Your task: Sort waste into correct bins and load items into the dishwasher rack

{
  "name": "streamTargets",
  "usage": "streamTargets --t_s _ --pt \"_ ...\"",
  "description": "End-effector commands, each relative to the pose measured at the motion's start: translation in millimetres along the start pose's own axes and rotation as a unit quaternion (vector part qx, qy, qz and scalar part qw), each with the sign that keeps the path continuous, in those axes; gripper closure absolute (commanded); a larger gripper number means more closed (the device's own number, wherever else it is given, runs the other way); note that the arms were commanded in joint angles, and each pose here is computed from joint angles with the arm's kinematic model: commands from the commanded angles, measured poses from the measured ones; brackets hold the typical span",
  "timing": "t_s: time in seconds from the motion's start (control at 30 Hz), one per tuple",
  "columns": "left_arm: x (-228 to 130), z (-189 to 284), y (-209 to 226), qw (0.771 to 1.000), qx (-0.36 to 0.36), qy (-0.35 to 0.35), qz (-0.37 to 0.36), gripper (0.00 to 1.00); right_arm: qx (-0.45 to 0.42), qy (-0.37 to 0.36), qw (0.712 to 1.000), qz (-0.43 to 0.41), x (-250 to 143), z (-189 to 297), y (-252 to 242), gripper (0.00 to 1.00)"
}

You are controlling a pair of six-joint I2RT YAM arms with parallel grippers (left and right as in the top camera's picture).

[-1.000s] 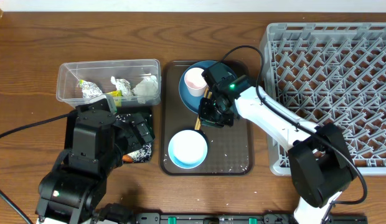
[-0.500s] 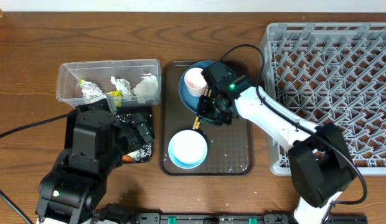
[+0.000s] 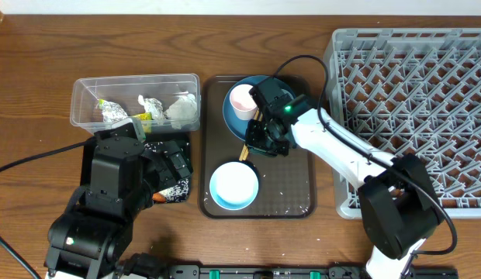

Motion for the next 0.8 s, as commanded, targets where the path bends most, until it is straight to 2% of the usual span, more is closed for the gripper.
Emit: streamTargets --t_s 0.0,0.77 --pt "3.9 4.9 -1.3 1.0 -0.001 -0.014 -0.003 0.0 -0.006 -0.013 1.0 -0.002 -2.4 2.1 7.0 0.81" --pt "3.9 4.9 -1.3 1.0 -0.001 -0.014 -0.003 0.0 0.017 -0.014 1.0 0.004 -1.5 1.6 13.4 0.82"
Point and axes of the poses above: each gripper's point midway between its finger pads, its own z axis back along the fingers, its own y axis along the line the jaws close on, x = y × z, the point moved 10 cm from there along z, back along the fingers, and after that the axes turned 12 degrees about z, right-handed, at the moved point
